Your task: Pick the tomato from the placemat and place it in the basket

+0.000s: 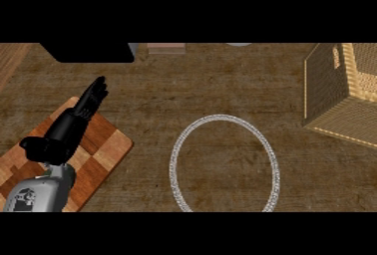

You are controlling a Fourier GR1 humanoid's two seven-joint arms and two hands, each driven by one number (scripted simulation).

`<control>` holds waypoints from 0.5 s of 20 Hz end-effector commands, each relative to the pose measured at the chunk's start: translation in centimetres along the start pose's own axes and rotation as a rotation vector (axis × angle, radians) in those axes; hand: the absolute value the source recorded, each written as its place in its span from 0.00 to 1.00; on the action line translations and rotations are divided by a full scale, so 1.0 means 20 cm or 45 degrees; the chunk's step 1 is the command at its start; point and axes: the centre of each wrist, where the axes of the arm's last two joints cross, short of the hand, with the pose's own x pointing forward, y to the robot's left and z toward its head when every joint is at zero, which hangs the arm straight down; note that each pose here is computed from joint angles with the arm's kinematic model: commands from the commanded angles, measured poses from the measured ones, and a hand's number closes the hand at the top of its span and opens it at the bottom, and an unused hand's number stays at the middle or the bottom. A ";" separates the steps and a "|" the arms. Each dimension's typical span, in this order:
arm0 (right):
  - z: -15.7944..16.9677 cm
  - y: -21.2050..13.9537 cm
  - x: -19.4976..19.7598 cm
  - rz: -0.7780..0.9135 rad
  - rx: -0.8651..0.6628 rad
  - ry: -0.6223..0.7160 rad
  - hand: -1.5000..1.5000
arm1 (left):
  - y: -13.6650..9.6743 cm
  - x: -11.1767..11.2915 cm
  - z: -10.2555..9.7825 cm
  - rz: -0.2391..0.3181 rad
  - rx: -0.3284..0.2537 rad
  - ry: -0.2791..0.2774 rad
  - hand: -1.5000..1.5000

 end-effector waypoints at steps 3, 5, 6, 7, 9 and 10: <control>-0.07 0.04 -0.34 0.030 0.040 0.012 1.00 | 0.03 -0.05 0.01 0.002 0.014 -0.023 0.50; -0.19 0.04 -0.35 0.009 -0.008 0.028 1.00 | 0.09 -0.10 0.01 0.009 0.006 -0.012 0.50; -0.19 0.00 -0.41 0.011 0.001 0.013 1.00 | -0.03 -0.06 0.01 0.007 0.002 -0.002 0.50; -0.20 0.06 -0.36 0.023 -0.030 0.005 1.00 | 0.05 -0.07 0.02 0.005 0.005 -0.001 0.50; -0.19 0.11 -0.45 0.052 -0.068 -0.021 1.00 | 0.02 0.01 0.02 0.015 -0.017 -0.001 0.50; -0.25 0.01 -0.47 0.046 -0.072 -0.029 1.00 | 0.02 0.00 0.02 -0.003 -0.003 -0.002 0.50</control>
